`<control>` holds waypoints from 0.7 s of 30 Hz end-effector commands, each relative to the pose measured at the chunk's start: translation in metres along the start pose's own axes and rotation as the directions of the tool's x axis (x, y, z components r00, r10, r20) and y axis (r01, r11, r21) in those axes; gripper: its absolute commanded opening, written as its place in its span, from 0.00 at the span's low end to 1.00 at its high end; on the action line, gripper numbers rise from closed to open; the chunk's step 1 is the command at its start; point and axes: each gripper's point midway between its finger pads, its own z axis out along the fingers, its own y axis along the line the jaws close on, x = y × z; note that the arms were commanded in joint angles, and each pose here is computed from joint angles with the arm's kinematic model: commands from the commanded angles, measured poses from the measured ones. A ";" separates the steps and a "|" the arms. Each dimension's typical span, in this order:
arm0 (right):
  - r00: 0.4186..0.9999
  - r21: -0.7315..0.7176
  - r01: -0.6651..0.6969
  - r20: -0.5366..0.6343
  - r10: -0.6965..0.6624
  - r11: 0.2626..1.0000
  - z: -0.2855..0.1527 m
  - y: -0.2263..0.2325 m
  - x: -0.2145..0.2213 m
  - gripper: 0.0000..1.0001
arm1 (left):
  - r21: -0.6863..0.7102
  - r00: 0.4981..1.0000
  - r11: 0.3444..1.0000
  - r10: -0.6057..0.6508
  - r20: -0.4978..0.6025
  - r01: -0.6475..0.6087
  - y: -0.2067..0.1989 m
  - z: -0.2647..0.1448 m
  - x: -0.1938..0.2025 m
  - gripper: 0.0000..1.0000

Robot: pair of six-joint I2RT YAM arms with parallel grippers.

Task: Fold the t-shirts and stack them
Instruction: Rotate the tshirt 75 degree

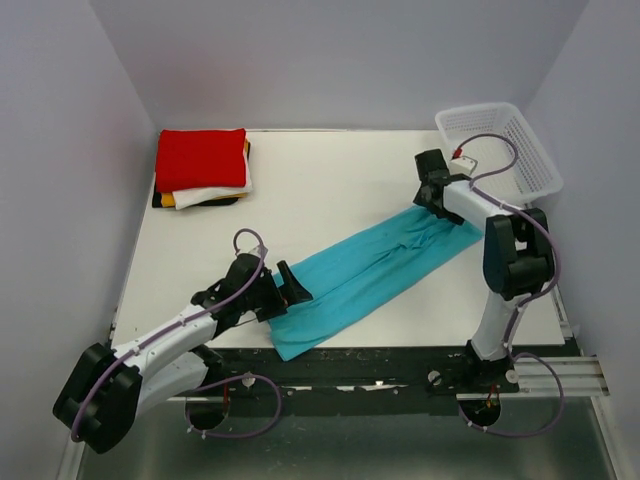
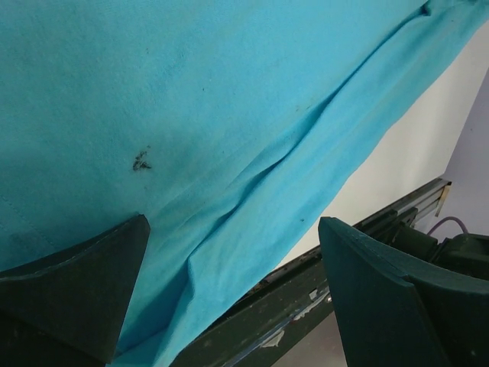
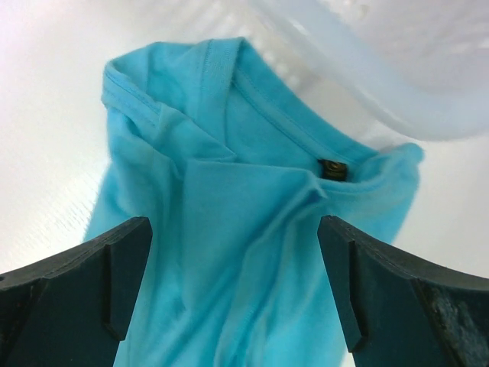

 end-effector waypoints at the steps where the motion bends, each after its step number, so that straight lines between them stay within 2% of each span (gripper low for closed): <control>1: 0.998 -0.031 -0.054 0.016 0.055 0.998 -0.031 -0.023 -0.009 1.00 | -0.156 0.999 0.988 -0.026 -0.043 0.019 0.041 -0.001 0.020 0.99; 4: 0.996 -0.089 -0.091 -0.004 0.091 0.992 -0.051 -0.033 -0.001 1.00 | -0.163 0.999 0.987 -0.020 -0.034 0.014 0.041 -0.003 0.018 0.99; 7: 0.994 -0.031 -0.111 -0.021 0.111 0.993 -0.064 -0.063 0.014 1.00 | -0.159 1.000 0.987 -0.014 -0.023 0.010 0.039 -0.005 0.017 0.99; 9: 0.994 -0.054 -0.112 -0.005 0.112 0.992 -0.071 -0.071 0.018 1.00 | -0.148 1.000 0.989 -0.007 -0.019 0.004 0.036 -0.006 0.016 0.99; 12: 0.991 -0.257 -0.136 -0.044 0.129 0.957 -0.088 -0.048 0.025 1.00 | -0.145 1.000 0.989 0.008 -0.012 -0.009 0.034 -0.008 0.014 0.99; 17: 0.977 -0.507 -0.202 -0.161 0.139 0.838 -0.105 -0.010 0.058 1.00 | -0.151 1.000 0.988 0.014 -0.008 -0.015 0.037 -0.009 0.015 0.99; 19: 0.980 -0.556 -0.190 -0.155 0.123 0.809 -0.104 0.003 0.058 1.00 | -0.146 1.000 0.989 0.015 -0.010 -0.017 0.037 -0.009 0.016 0.99; 21: 0.983 -0.551 -0.169 -0.149 0.103 0.817 -0.095 0.012 0.054 1.00 | -0.142 1.000 0.990 0.019 -0.013 -0.021 0.036 -0.008 0.016 0.99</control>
